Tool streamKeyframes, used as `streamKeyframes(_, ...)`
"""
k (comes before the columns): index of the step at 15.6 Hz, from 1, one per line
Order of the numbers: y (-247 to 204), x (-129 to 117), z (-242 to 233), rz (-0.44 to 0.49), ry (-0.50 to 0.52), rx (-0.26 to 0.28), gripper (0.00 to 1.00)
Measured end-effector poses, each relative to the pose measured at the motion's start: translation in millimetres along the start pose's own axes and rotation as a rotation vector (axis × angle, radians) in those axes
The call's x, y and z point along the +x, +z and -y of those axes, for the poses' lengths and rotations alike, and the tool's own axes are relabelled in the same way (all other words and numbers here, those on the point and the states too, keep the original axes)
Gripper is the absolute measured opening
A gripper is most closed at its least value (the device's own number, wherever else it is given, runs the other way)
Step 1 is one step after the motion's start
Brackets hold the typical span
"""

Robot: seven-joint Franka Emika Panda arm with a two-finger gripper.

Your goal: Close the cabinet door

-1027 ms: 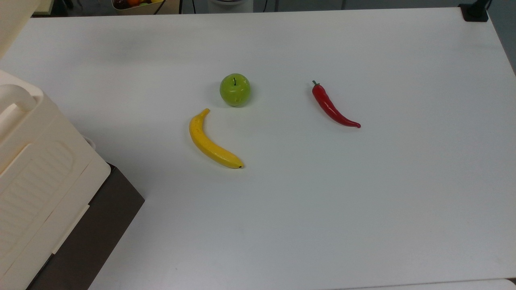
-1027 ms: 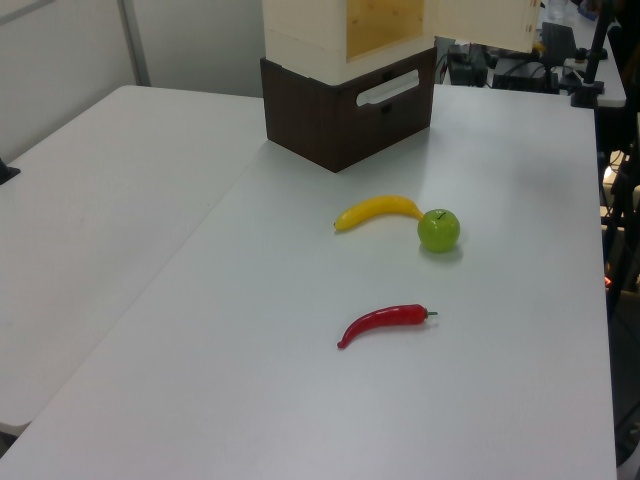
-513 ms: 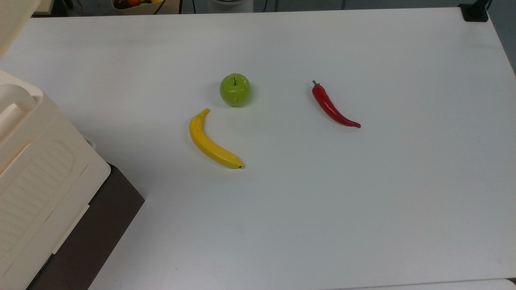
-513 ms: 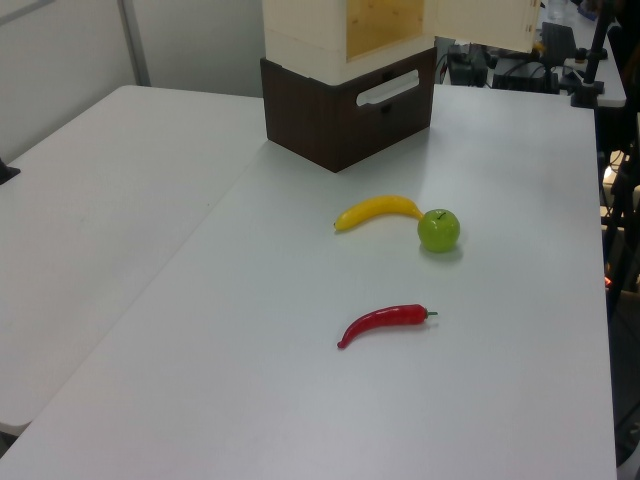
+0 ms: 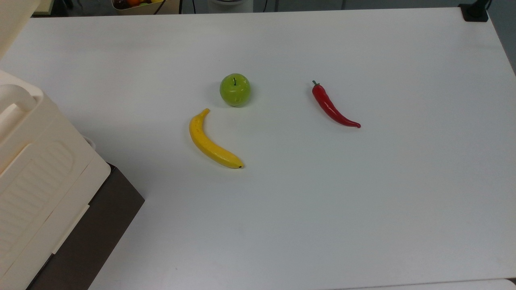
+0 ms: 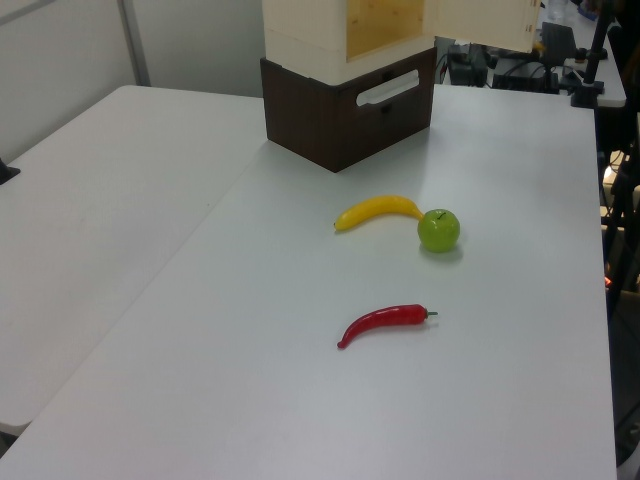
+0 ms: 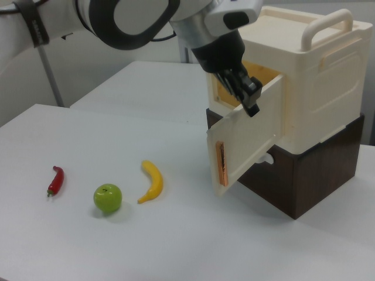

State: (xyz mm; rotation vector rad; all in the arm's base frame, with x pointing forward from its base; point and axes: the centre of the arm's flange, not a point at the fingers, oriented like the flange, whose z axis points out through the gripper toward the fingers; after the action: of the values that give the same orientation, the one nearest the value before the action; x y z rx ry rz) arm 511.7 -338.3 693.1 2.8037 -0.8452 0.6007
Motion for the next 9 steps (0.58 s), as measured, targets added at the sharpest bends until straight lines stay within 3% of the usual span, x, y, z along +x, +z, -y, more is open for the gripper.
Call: streamKeyframes(9,20.7,-3.1,63.4,0.041,-0.014,0.101,0.01)
